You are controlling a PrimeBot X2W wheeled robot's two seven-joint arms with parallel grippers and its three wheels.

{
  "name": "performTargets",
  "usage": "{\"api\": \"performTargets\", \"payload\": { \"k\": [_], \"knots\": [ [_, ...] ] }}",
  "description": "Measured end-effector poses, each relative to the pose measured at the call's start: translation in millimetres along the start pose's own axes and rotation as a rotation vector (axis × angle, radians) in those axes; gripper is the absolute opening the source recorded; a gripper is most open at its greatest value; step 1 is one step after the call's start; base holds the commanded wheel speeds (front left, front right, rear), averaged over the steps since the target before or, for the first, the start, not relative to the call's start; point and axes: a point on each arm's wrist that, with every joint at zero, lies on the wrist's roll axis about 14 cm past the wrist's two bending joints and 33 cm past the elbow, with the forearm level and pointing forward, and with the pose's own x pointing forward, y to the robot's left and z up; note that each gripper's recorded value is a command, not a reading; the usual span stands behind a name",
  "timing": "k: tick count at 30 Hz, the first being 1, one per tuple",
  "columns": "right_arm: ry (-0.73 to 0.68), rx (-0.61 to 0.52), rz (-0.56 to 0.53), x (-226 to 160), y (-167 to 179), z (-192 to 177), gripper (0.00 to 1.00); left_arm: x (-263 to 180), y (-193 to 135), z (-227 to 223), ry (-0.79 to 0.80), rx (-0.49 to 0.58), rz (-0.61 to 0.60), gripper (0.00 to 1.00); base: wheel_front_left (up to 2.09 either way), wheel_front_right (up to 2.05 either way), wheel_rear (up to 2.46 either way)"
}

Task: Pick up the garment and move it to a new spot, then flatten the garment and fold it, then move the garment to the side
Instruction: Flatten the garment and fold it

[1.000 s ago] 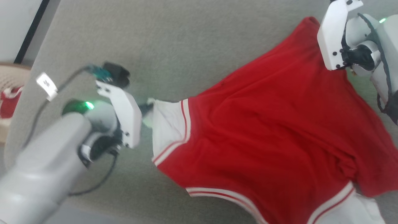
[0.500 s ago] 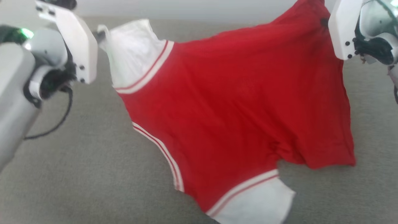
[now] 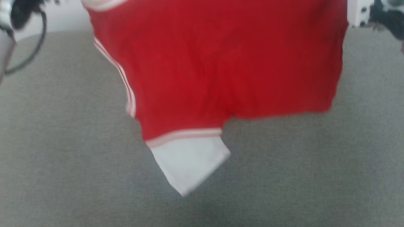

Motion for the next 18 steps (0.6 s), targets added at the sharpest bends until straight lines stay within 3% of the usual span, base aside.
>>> {"api": "performTargets", "payload": {
  "k": [5,12,15,18],
  "knots": [
    [-0.142,0.02,-0.076,20,-22,22,0.0,29,9,44,-0.187,0.042,0.053,0.0,0.0,0.0,0.0],
    [-0.392,-0.047,-0.181,43,-53,56,0.0,59,18,102,-0.476,0.132,0.109,0.0,0.0,0.0,0.0],
    [-0.442,-0.072,-0.206,55,-59,57,0.0,65,12,123,-0.625,0.182,0.107,0.0,0.0,0.0,0.0],
    [-0.408,-0.086,-0.192,75,-51,36,0.0,80,3,113,-0.644,0.179,0.071,0.0,0.0,0.0,0.0]
  ]
}}
